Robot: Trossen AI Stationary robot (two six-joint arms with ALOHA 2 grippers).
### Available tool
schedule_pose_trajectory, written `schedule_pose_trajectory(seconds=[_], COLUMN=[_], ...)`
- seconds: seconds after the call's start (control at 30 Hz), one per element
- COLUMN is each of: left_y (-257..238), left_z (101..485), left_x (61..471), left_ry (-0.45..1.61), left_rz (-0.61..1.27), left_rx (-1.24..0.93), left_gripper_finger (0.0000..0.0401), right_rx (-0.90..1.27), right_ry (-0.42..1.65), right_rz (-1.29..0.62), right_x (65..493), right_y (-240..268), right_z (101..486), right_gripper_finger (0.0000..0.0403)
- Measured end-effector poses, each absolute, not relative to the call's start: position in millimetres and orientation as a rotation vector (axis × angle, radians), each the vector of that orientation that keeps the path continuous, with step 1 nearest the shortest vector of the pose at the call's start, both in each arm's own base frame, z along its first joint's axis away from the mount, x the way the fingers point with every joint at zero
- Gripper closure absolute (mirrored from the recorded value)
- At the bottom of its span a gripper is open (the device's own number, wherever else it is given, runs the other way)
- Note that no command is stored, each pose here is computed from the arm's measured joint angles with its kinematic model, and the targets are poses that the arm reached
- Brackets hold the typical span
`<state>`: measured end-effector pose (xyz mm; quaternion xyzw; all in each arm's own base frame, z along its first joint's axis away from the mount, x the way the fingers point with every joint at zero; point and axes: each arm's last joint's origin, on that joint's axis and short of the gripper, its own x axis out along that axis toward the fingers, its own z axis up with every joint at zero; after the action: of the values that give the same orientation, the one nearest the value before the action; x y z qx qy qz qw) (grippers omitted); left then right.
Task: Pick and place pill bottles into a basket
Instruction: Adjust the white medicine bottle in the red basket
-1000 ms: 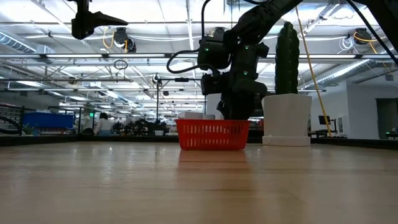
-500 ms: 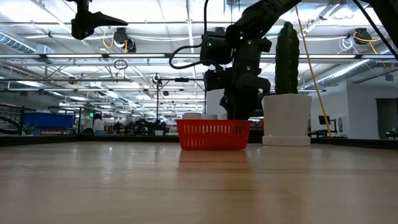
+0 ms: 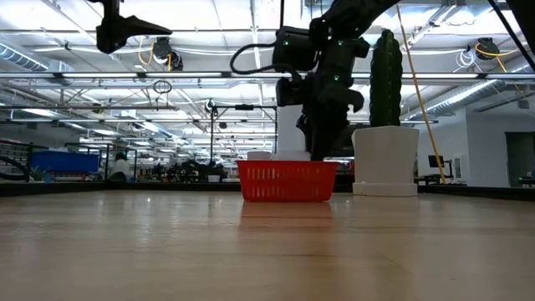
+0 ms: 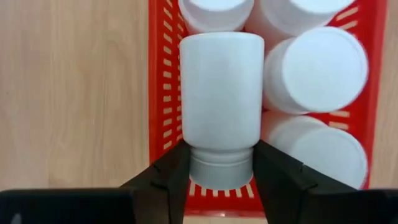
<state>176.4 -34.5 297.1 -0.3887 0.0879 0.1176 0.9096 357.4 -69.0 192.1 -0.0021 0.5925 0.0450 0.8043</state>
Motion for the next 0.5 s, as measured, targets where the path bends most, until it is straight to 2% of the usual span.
schedule_pose_trajectory(seconds=[0.43,0.5], left_y=[-36,-36], left_z=[296,299], left_x=[177,178], left_ry=[0.202,0.164], left_rz=[0.215,0.209], left_rx=[-0.822,-0.889], left_gripper_finger=[0.0066,0.0066], right_rx=[-0.035,-0.022], right_ry=[1.193,1.177], right_rz=[0.039,0.031], right_x=[345,344], right_y=[-58,-54], right_z=[229,235], right_gripper_finger=[0.0263,0.0261])
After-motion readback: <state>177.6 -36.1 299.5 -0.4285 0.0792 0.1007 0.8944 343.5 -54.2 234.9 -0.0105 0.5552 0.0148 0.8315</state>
